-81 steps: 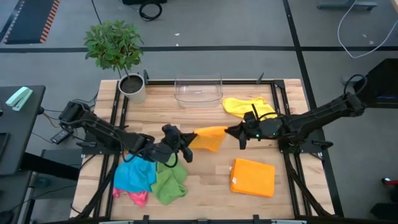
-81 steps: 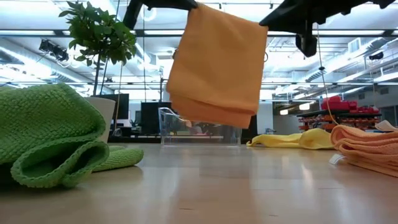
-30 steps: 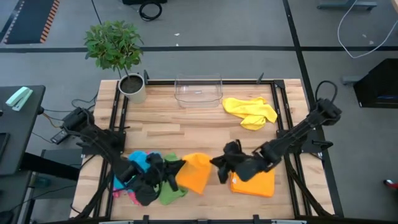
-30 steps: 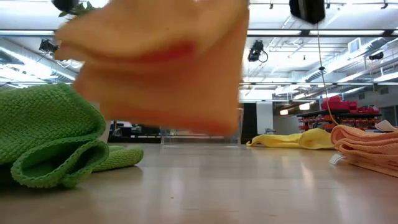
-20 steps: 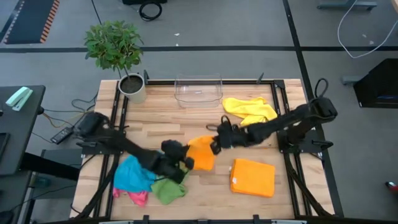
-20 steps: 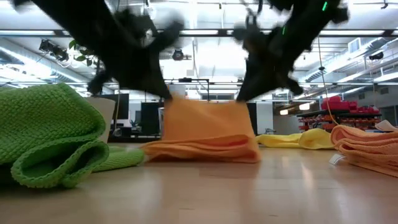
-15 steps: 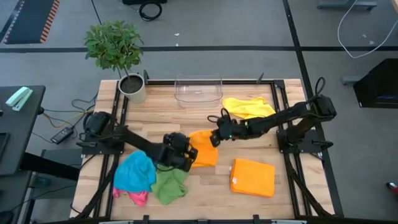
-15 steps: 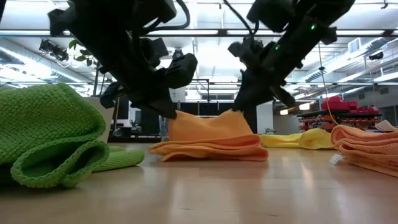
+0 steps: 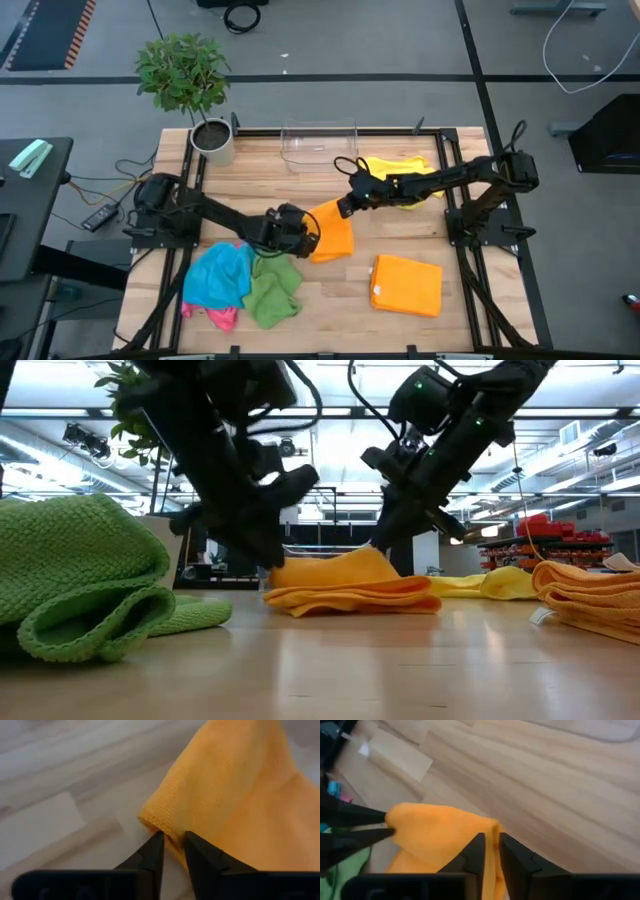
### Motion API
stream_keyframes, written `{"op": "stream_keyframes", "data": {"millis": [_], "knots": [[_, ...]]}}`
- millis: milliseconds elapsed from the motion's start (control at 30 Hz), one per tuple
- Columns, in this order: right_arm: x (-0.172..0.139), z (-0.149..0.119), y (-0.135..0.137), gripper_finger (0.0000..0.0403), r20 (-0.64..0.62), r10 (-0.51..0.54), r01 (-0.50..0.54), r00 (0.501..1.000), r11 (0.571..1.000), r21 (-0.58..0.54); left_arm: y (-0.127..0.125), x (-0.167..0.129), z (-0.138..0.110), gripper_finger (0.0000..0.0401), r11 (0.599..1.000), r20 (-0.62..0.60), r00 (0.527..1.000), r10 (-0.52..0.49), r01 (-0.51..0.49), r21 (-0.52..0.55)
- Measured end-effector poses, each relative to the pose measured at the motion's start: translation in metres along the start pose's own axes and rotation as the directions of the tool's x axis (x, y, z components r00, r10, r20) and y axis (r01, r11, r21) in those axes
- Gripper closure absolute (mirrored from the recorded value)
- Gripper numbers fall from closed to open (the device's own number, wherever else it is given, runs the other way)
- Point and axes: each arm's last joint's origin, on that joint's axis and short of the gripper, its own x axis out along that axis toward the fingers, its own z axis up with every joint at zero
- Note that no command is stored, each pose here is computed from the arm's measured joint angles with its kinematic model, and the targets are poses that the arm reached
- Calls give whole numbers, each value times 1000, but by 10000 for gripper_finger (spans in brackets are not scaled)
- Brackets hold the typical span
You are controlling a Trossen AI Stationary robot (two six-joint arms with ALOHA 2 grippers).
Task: Fold microfiber towels
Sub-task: Fold the orange towel on the table
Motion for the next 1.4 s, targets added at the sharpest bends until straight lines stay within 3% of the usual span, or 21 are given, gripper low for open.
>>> {"op": "stream_keyframes", "data": {"millis": [267,400,533,667,733,900,1400], "knots": [[-16,18,10,245,-28,-103,102,994,993,-54,32,-41,29,245,988,33,990,135,-137,68],[-31,-2,30,223,-120,-57,56,991,998,-5,37,-48,47,237,992,35,995,89,-92,91],[-40,-39,48,225,-206,-2,11,979,999,42,37,-18,58,254,982,-72,991,-116,125,144],[-38,-66,47,231,-227,-32,62,973,990,126,53,19,65,280,953,-151,946,-288,298,52],[-36,-77,42,232,-234,-36,74,972,985,158,62,30,68,291,951,-158,940,-303,310,22],[-25,-93,38,232,-205,79,-23,976,964,265,78,46,72,310,946,-185,933,-308,321,44],[-26,-97,37,232,-191,76,-13,979,950,311,77,80,52,329,927,-276,907,-317,358,109]]}}
